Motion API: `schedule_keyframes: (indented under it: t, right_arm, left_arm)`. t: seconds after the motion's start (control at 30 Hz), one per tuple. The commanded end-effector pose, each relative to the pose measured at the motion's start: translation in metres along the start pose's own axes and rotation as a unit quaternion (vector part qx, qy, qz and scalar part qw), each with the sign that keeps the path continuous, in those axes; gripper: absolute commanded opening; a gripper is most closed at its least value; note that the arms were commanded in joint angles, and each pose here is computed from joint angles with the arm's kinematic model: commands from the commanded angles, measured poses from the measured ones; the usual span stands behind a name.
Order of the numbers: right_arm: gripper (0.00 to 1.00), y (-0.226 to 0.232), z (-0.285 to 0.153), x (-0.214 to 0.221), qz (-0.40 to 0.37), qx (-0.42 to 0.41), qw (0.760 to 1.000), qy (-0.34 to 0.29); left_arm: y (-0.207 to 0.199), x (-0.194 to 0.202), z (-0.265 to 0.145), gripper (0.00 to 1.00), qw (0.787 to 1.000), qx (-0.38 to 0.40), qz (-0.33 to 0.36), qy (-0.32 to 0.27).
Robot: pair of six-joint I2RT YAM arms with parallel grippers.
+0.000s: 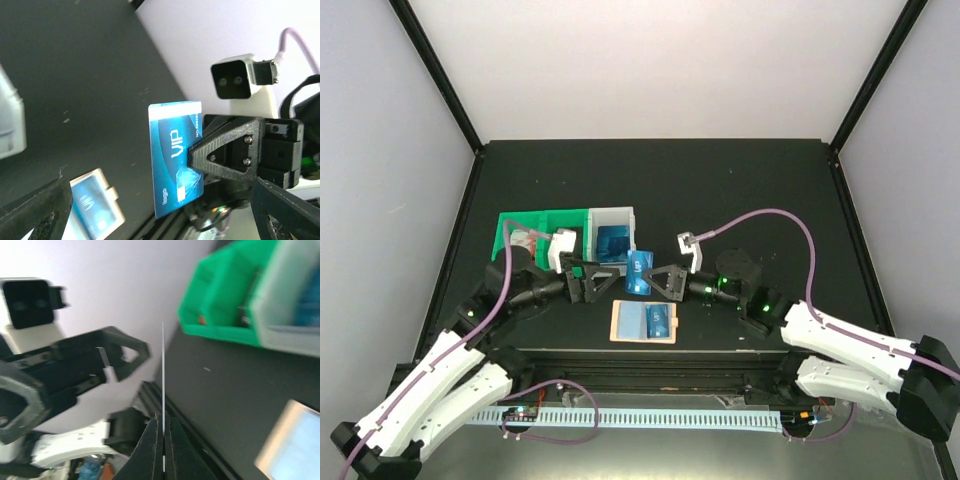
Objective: Put the credit cards into the card holder
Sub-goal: Adjust the credit card, then insert the credit card into the card holder.
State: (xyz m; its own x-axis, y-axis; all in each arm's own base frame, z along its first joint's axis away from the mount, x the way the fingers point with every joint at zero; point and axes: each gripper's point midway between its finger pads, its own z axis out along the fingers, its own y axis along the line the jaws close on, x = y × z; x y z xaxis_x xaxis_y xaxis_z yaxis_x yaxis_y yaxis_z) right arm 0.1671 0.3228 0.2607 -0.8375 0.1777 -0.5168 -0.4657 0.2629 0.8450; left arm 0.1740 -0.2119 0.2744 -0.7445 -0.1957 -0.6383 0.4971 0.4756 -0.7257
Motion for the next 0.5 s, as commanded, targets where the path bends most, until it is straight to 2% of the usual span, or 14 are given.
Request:
schedule_keyframes:
  t: [0.0, 0.17, 0.33, 0.47]
  right_arm:
    - [0.01, -0.089, -0.007, 0.032, 0.033, 0.155, 0.987, 0.019]
    - [0.01, -0.141, -0.012, 0.066, 0.079, 0.208, 0.974, 0.039]
    - [0.01, -0.164, -0.017, 0.084, 0.105, 0.22, 0.969, 0.04]
    - [0.01, -0.162, -0.013, 0.094, 0.105, 0.186, 0.975, 0.053]
  left_arm:
    - [0.05, 0.029, 0.007, 0.99, 0.997, -0.078, 0.011, 0.027]
    - [0.077, 0.057, 0.022, 0.97, 0.994, -0.087, -0.009, 0.061]
    - [0.111, 0.085, 0.034, 0.82, 0.989, -0.11, -0.058, 0.078]
    - [0.131, 0.105, 0.038, 0.73, 0.982, -0.132, -0.095, 0.093]
